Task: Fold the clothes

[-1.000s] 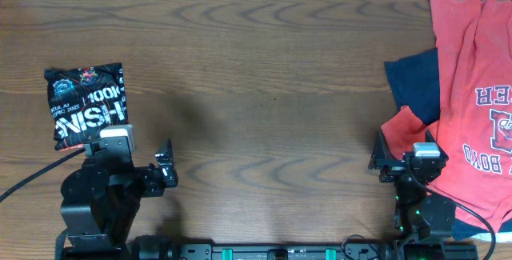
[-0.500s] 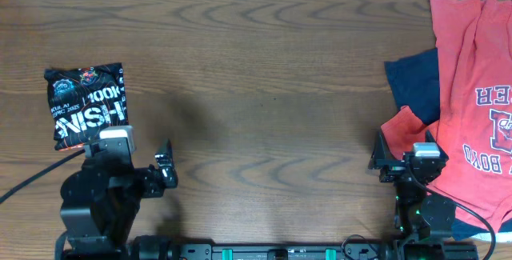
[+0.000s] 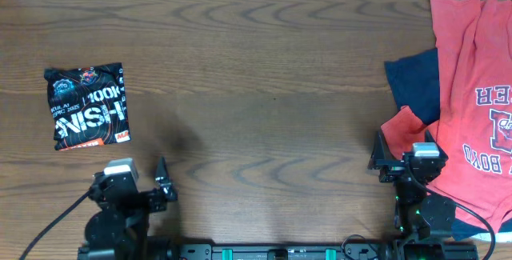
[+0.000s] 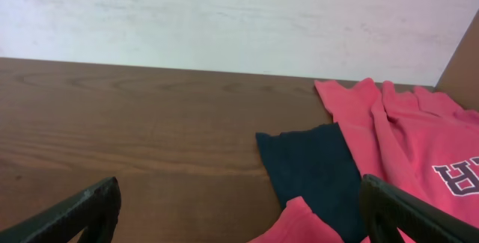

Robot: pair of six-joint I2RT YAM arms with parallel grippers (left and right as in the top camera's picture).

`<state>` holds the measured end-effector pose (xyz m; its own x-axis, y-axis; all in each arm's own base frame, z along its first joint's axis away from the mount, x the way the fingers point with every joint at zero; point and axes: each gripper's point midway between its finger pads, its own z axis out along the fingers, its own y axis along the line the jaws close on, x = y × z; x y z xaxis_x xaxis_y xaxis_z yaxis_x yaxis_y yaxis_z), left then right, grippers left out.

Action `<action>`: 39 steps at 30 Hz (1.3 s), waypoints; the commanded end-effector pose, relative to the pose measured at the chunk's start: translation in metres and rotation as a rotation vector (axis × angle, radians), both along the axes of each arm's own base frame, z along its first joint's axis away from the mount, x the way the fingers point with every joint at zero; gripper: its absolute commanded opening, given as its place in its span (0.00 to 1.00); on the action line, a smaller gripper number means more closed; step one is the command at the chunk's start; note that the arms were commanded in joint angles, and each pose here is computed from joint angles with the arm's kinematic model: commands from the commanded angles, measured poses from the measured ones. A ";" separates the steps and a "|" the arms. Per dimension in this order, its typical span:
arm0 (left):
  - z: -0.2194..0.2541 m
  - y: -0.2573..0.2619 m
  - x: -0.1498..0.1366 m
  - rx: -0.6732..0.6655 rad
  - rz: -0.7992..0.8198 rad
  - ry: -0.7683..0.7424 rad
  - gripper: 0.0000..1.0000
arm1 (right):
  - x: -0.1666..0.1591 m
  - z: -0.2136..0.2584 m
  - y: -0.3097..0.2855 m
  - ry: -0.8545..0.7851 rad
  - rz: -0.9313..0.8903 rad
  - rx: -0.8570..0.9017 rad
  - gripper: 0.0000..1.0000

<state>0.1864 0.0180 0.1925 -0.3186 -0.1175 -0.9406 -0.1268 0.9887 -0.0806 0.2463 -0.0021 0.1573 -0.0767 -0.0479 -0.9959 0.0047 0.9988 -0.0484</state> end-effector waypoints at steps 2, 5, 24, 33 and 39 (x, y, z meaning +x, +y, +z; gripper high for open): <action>-0.019 0.008 0.022 0.023 0.033 -0.048 0.98 | 0.000 -0.002 -0.002 0.002 -0.004 -0.012 0.99; -0.028 0.010 0.039 0.027 0.033 -0.123 0.98 | 0.000 -0.002 -0.002 0.002 -0.004 -0.012 0.99; -0.056 0.005 0.056 0.028 0.005 -0.180 0.98 | 0.000 -0.002 -0.002 0.002 -0.004 -0.012 0.99; -0.056 0.005 0.056 0.028 0.005 -0.180 0.98 | 0.000 -0.002 -0.002 0.002 -0.004 -0.012 0.99; -0.056 0.005 0.056 0.028 0.005 -0.180 0.98 | 0.000 -0.002 -0.002 0.002 -0.004 -0.012 0.99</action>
<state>0.2428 0.0217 0.1540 -0.1052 -0.0987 -0.9895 -0.1094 0.9902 -0.0871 0.2464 -0.0020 0.1572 -0.0767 -0.0479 -0.9959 0.0043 0.9988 -0.0484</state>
